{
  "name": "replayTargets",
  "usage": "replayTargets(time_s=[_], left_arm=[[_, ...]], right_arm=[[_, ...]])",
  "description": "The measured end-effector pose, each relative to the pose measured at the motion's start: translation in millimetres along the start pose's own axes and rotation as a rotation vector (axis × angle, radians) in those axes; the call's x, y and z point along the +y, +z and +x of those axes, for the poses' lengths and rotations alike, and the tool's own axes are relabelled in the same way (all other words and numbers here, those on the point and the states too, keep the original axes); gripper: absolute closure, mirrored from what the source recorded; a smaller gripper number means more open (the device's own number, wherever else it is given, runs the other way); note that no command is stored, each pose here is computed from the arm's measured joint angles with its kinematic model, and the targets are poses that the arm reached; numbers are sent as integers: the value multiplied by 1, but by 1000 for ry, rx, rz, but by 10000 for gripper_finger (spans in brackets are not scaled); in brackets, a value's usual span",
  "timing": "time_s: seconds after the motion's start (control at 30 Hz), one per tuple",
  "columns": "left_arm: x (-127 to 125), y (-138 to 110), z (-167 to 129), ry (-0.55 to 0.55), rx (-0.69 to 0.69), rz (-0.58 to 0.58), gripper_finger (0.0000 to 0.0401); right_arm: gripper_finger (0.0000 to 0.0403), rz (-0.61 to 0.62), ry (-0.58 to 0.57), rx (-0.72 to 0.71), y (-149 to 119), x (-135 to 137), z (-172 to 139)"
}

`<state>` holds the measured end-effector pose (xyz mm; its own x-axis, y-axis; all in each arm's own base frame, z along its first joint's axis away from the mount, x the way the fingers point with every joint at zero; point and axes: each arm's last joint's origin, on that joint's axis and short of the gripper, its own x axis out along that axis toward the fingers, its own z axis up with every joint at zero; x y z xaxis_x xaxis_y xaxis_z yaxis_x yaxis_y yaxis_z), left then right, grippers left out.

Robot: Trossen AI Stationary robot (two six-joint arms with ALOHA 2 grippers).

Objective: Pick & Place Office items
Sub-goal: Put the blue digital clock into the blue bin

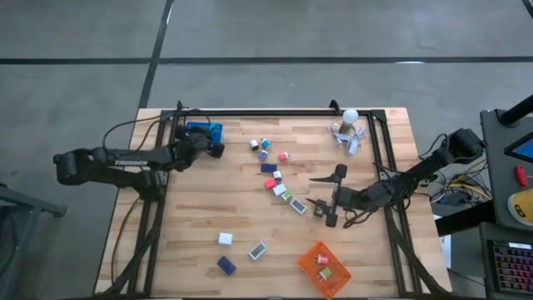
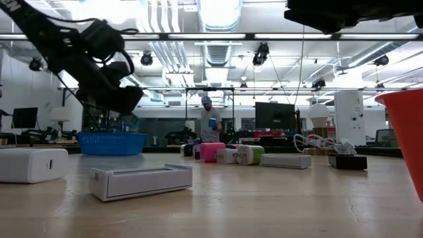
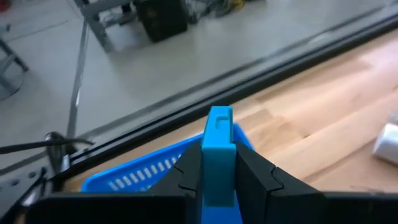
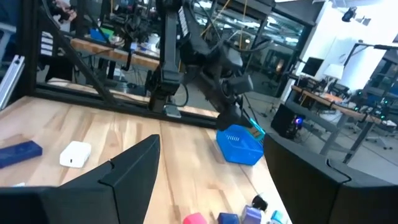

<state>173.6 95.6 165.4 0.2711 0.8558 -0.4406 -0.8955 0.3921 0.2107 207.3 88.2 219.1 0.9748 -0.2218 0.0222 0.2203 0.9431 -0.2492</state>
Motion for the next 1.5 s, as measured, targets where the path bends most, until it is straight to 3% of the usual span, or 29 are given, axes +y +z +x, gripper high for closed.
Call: replayTargets(time_s=[0.23, 0.47, 1.23, 1.5], left_arm=[[3, 14, -3, 26, 109, 39, 343], [11, 12, 0, 13, 231, 56, 343], [19, 5, 7, -9, 282, 56, 343], [28, 18, 13, -59, 344, 72, 343]], right_arm=[[122, 18, 0, 2, 2, 0, 1], [122, 26, 1, 3, 1, 0, 1], [122, 14, -22, 9, 1, 0, 1], [122, 9, -23, 6, 2, -1, 1]])
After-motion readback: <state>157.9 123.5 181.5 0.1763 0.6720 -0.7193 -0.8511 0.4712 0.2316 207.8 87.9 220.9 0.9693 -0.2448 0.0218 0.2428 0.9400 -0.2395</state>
